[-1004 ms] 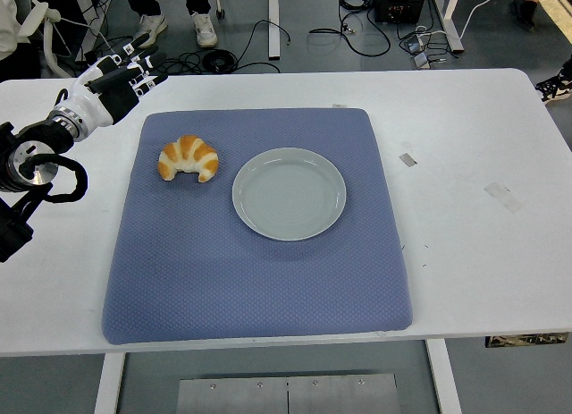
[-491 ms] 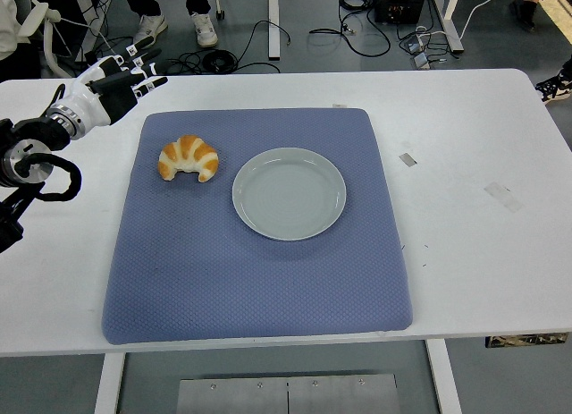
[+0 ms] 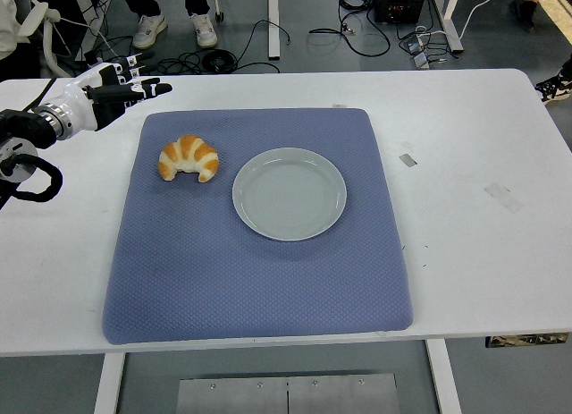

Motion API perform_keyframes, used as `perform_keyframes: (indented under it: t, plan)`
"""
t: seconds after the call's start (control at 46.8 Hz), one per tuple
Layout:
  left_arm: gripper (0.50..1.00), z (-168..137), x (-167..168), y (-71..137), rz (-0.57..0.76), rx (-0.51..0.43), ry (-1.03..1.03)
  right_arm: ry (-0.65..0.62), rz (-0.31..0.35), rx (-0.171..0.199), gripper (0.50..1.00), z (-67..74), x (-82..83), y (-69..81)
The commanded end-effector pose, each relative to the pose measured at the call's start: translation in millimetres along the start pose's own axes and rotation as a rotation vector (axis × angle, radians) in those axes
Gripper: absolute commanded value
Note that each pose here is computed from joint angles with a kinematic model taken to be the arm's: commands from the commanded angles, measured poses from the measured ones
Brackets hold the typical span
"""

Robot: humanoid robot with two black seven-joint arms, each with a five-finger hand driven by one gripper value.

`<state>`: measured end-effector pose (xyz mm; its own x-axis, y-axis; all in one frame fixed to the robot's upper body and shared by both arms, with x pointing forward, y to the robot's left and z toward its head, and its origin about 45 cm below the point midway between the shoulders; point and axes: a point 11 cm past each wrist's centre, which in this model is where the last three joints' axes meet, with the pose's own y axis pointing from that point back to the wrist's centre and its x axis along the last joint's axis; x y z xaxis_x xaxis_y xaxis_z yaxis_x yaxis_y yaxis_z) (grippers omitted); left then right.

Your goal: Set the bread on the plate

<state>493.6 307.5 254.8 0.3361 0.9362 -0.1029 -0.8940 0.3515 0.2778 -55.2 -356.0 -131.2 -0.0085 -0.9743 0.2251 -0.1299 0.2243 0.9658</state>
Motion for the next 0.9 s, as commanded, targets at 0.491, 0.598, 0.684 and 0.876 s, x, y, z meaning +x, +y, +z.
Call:
perform_keyframes:
  t: [0.491,0.598,0.684,0.876]
  plan:
    - [0.984,38,-27,3,-0.163,0.085,-0.419,-0.004,-0.009,-0.002,1.000,0.4,-2.5,0.2]
    - [0.984,33,-24,4,-0.161,0.121,-0.538,-0.005,-0.013,0.000,1.000,-0.6,-3.8,0.1]
    - [0.984,33,-15,9,-0.146,0.143,-0.598,-0.005,-0.015,0.000,1.000,-0.6,-4.3,0.1]
    - [0.983,33,-9,12,-0.140,0.188,-0.745,-0.005,-0.015,0.000,1.000,-0.6,-4.3,0.1]
